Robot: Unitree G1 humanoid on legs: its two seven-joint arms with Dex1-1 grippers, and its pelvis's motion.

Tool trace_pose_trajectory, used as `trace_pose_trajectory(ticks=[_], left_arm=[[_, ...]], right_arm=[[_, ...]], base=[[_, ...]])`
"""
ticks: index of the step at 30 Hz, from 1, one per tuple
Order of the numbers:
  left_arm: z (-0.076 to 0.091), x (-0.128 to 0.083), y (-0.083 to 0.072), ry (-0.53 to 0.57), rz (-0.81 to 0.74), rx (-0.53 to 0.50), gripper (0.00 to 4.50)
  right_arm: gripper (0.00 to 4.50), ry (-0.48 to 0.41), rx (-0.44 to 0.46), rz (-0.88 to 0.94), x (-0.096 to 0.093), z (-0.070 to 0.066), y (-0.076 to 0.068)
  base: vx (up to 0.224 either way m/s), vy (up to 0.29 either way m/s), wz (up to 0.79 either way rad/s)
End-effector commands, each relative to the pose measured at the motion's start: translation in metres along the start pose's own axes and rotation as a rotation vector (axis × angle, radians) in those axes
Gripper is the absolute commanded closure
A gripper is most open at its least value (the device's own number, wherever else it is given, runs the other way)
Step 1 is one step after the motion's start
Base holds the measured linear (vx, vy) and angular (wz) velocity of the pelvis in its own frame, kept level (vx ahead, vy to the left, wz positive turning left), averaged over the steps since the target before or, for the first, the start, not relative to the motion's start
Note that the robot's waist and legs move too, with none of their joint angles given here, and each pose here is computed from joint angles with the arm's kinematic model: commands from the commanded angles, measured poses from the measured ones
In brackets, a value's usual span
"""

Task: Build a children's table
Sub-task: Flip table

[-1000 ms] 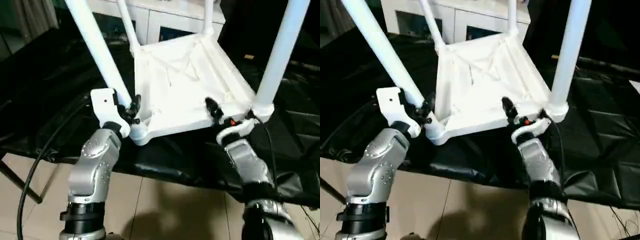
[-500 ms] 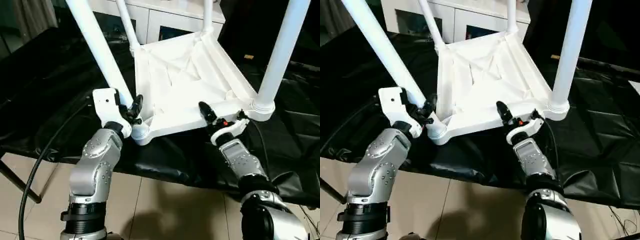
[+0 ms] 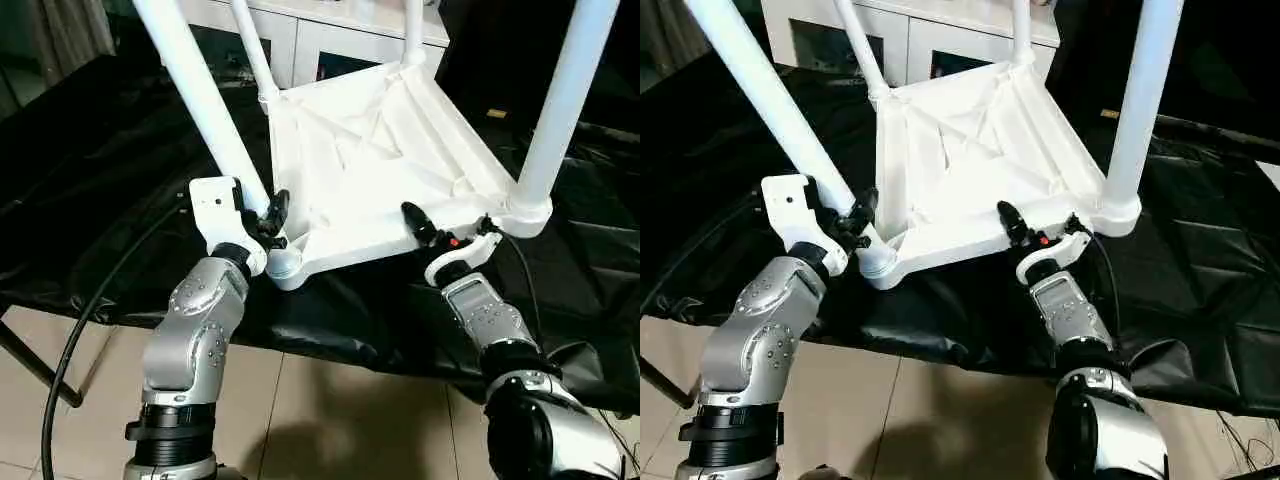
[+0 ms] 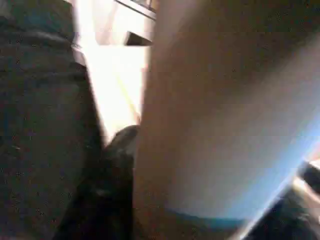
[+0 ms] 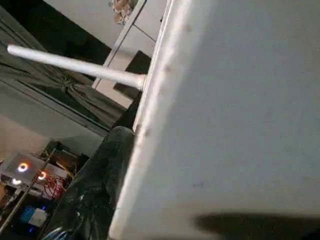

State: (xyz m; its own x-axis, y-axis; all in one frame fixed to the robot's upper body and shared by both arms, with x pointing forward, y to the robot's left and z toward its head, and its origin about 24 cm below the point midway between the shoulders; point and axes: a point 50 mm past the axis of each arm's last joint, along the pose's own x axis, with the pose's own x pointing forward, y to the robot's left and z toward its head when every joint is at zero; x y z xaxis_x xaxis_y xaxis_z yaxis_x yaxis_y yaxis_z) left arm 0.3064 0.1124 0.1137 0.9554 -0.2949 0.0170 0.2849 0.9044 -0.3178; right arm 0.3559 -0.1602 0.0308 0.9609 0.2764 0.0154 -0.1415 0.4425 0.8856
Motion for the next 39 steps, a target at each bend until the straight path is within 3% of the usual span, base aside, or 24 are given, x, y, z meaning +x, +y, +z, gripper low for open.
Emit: trace_pose_trajectory(ticks=[1,5,7,9,14,19,21,22,23,26,29,33,35,37,39], left_arm=[[-0.005,0.003,-0.013,0.025,-0.078,-0.043,1.58],[-0.001,0.002,-0.003,-0.001,-0.045,-0.063,1.40],[0.003,-0.002,0.012,-0.033,0.027,-0.072,1.40],[0.006,-0.009,0.032,-0.062,0.091,-0.093,1.11],[0.011,-0.023,0.059,-0.058,0.145,-0.065,0.76],[0.011,-0.027,0.065,-0.028,0.135,0.001,0.47],[0.009,-0.030,0.067,0.040,0.095,0.117,0.38],[0.009,-0.030,0.067,0.040,0.095,0.117,0.38],[0.008,-0.033,0.069,0.097,0.040,0.204,0.38],[0.009,-0.042,0.074,0.132,-0.040,0.257,0.38],[0.013,-0.046,0.080,0.085,-0.006,0.165,0.38],[0.011,-0.044,0.080,0.054,0.025,-0.042,0.38],[0.009,-0.045,0.076,0.081,-0.025,-0.020,0.01],[0.005,-0.051,0.063,0.134,-0.193,0.021,0.01],[0.005,-0.053,0.059,0.152,-0.250,0.032,0.00]], right_arm=[[2.36,-0.033,-0.061,-0.013,0.003,0.015,0.004],[2.39,-0.078,-0.105,-0.033,0.004,0.029,0.004],[2.39,-0.108,-0.128,-0.049,0.003,0.039,0.003],[2.39,-0.129,-0.148,-0.056,-0.001,0.052,0.002],[2.41,-0.186,-0.192,-0.087,-0.013,0.078,-0.005],[2.41,-0.202,-0.234,-0.102,-0.019,0.087,-0.007],[2.41,-0.217,-0.270,-0.106,-0.023,0.096,-0.007],[2.41,-0.217,-0.270,-0.106,-0.023,0.096,-0.007],[2.41,-0.210,-0.319,-0.113,-0.027,0.103,-0.006],[2.41,-0.200,-0.379,-0.130,-0.035,0.114,-0.007],[2.41,-0.233,-0.369,-0.142,-0.041,0.122,-0.007],[2.42,-0.234,-0.383,-0.150,-0.045,0.124,-0.007],[2.43,-0.236,-0.382,-0.150,-0.046,0.124,-0.006],[2.43,-0.231,-0.394,-0.149,-0.047,0.125,-0.004],[2.43,-0.229,-0.399,-0.148,-0.047,0.126,-0.004]], base=[[0.000,0.000,0.00],[0.000,0.000,0.00],[0.000,0.000,0.00],[0.000,0.000,0.00],[0.000,0.000,0.00],[0.000,0.000,0.00],[0.000,0.000,0.00],[0.000,0.000,0.00],[0.000,0.000,0.00],[0.000,0.000,0.00],[-0.005,0.003,0.07],[-0.003,0.002,0.05],[0.000,0.000,0.00],[0.000,0.000,0.00],[0.000,0.000,0.00]])
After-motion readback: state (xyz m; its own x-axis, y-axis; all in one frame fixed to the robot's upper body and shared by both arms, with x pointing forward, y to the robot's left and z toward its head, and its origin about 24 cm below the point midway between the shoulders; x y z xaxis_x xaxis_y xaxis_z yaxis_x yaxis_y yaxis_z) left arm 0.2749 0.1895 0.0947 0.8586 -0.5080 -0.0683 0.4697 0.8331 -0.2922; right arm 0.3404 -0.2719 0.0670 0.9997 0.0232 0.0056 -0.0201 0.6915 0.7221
